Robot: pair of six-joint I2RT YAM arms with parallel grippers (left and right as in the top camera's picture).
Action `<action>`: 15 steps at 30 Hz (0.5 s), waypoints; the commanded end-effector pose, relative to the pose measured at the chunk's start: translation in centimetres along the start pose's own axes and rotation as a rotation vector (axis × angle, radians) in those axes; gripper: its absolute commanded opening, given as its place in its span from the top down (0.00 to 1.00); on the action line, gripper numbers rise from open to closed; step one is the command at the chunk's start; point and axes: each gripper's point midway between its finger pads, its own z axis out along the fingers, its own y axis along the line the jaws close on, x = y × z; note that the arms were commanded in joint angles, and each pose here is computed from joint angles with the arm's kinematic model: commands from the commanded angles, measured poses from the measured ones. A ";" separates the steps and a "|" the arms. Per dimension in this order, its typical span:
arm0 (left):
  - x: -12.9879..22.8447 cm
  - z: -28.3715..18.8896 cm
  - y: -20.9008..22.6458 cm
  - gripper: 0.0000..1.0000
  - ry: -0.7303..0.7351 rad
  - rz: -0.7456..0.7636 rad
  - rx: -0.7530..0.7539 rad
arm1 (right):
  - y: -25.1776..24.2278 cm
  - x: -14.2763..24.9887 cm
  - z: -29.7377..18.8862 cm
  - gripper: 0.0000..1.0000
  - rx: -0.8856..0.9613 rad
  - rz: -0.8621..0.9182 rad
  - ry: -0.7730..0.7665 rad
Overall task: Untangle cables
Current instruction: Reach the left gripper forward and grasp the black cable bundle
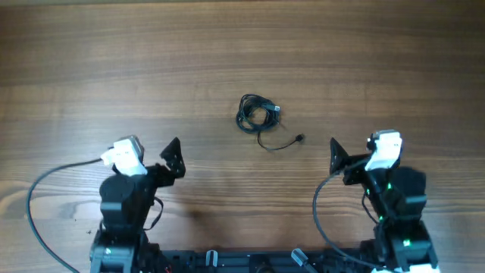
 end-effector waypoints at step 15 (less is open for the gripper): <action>-3.3 0.4 -2.6 0.00 0.336 -0.042 -0.104 | 4.0 -5.2 -0.3 0.00 -0.153 0.106 0.385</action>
